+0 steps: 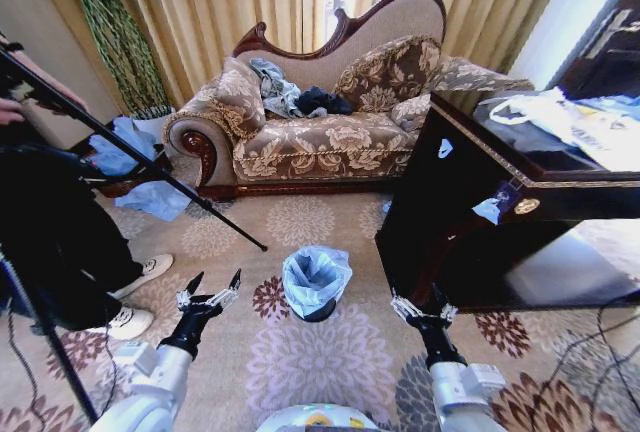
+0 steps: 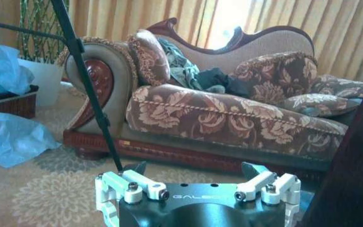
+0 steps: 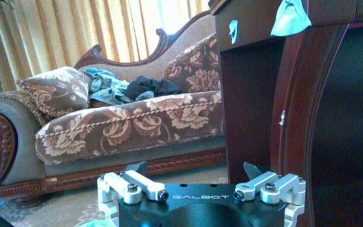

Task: Place a garbage bag over the trash bin.

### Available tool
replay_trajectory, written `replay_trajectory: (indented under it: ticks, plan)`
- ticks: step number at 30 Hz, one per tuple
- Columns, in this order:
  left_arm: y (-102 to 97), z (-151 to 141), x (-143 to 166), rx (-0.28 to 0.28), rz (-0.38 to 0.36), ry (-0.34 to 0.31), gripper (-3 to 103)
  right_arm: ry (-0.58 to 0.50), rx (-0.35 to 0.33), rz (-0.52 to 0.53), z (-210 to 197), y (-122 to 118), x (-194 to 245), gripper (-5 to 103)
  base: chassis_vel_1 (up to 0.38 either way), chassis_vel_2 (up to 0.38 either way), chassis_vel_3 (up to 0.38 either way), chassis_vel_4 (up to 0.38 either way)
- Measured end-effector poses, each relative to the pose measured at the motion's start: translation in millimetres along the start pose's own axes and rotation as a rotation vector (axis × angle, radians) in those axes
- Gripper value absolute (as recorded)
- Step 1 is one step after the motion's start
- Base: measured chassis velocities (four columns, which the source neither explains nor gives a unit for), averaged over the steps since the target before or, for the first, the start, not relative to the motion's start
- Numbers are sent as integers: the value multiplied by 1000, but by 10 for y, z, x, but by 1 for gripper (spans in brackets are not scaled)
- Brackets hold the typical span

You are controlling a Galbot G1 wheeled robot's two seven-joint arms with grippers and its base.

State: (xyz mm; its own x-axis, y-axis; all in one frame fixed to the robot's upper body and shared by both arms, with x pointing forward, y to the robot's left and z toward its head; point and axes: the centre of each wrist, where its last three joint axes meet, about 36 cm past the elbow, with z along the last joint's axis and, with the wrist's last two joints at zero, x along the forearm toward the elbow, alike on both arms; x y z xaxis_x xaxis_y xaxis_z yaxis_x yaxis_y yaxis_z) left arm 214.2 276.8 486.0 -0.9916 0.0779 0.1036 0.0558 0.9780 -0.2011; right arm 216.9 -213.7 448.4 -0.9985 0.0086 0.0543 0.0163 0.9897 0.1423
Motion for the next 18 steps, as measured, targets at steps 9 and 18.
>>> replay_trajectory:
  ticks: [9, 18]
  plan:
    - [0, 0, 0, 0, 0, 0, 100, 0, 0, 0, 0, 0, 0, 100, 0, 0, 0, 0]
    - [0, 0, 0, 0, 0, 0, 100, 0, 0, 0, 0, 0, 0, 100, 0, 0, 0, 0]
